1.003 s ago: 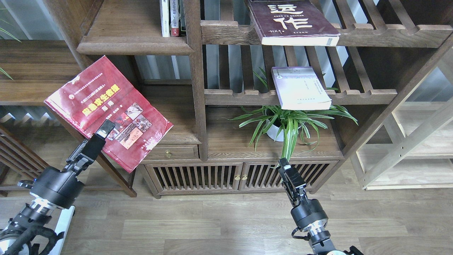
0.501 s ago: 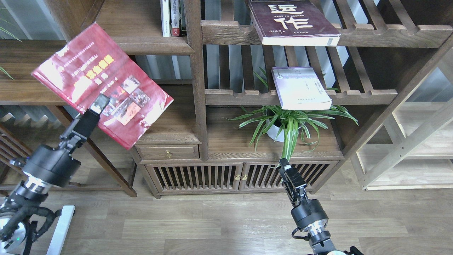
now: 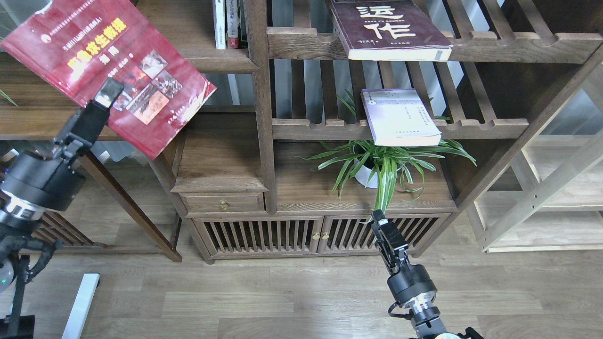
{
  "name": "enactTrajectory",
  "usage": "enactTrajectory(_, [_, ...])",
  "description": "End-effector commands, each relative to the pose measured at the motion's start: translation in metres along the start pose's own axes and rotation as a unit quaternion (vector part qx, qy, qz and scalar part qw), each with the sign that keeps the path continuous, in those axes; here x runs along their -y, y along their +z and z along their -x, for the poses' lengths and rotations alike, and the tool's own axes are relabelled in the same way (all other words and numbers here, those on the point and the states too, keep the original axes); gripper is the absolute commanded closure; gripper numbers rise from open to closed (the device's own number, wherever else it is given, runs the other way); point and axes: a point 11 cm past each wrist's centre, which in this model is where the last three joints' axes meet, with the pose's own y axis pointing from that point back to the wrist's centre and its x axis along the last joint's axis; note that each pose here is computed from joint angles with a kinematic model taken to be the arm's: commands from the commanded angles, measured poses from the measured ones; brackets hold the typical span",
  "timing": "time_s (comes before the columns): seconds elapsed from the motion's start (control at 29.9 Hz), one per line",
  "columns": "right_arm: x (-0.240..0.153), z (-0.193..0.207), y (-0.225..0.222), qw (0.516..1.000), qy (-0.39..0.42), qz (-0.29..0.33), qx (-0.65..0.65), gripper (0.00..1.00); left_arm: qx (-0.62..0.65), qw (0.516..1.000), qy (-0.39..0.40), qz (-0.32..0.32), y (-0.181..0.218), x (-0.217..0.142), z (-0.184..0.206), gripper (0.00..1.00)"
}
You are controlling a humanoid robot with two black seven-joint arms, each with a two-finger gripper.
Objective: Organize books on shelf
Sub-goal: 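Lift the red book with the left gripper toward the upper shelf, then push the red book onto the top shelf with the left gripper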
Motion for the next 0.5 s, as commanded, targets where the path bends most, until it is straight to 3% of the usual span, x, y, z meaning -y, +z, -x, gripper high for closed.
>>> enactTrajectory(0.0, [0.000,0.001,0.002,1.000,-0.001,0.002,0.001,0.40,0.025,1.000,0.001,-0.002,0.010,0.002,-0.001,1.00])
enactTrajectory(0.47, [0.004,0.005,0.014,1.000,-0.007,0.008,0.013,0.40,0.114,0.992,0.012,-0.051,0.051,0.003,-0.005,0.99])
